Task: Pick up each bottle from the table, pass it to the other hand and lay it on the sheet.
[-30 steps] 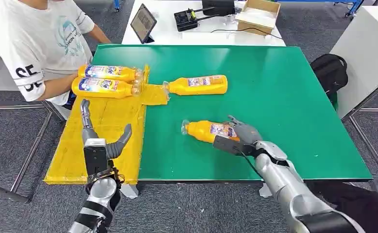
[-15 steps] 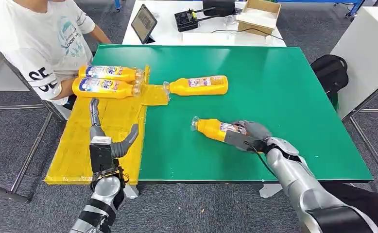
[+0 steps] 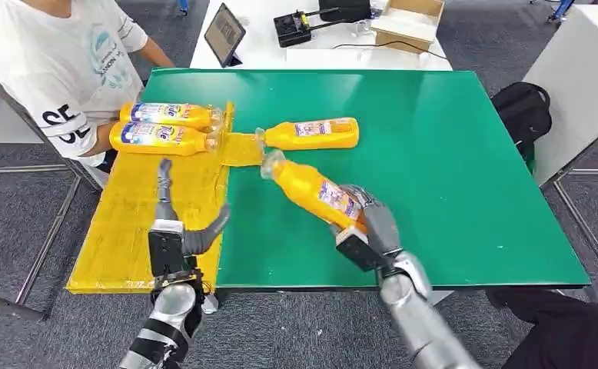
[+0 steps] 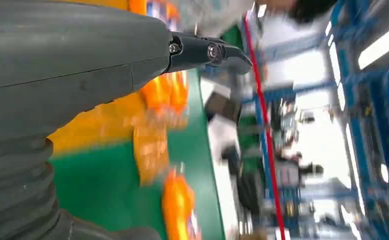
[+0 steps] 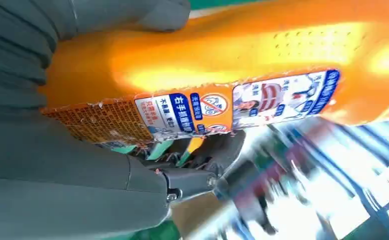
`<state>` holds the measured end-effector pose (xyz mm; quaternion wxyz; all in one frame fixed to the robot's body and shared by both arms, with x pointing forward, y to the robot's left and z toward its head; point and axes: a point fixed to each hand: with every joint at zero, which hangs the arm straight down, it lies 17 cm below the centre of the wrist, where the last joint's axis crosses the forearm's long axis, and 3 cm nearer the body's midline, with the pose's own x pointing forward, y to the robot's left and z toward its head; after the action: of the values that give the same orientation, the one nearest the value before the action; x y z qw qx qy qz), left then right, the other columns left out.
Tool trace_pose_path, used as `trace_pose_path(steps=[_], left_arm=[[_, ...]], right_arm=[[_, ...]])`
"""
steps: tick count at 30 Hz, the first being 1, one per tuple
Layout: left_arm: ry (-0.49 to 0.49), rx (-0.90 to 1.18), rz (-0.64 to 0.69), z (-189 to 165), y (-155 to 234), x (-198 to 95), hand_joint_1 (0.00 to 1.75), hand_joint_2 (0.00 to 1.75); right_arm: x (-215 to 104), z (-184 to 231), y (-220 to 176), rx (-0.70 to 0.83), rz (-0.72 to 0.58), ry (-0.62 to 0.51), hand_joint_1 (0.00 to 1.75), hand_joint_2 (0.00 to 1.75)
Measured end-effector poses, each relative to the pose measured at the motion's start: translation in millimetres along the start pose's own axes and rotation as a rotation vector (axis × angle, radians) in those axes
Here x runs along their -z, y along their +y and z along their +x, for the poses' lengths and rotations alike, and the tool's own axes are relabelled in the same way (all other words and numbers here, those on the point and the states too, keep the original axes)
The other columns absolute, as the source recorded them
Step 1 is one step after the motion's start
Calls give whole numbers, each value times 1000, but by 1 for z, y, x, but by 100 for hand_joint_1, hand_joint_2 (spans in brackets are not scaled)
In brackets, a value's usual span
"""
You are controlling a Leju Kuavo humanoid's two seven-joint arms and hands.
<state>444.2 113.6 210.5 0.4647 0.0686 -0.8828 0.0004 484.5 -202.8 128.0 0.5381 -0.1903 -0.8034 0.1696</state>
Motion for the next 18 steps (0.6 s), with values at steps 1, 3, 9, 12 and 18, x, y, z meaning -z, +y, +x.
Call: trace_pose_path(steps=[1,3,9,12,18], left_arm=[[5,-8,-7,-1,-2,-2,0,175],[13,-19,-8,-1,-5,-3,0,175],[30,-78,-38,-1,-16,-5,0,175],[44,-166,-102,2,-33,-9,0,175],[53,-279,-186,12,-59,-18,0,175]], right_arm=[[2,13,-8,16,-46,-23,175,175],[2,31,-19,41,-99,-52,175,175],[-4,58,-47,76,-214,-118,175,175],[-11,72,-71,69,-320,-161,175,175],[-24,83,-94,66,-407,-177,175,175]])
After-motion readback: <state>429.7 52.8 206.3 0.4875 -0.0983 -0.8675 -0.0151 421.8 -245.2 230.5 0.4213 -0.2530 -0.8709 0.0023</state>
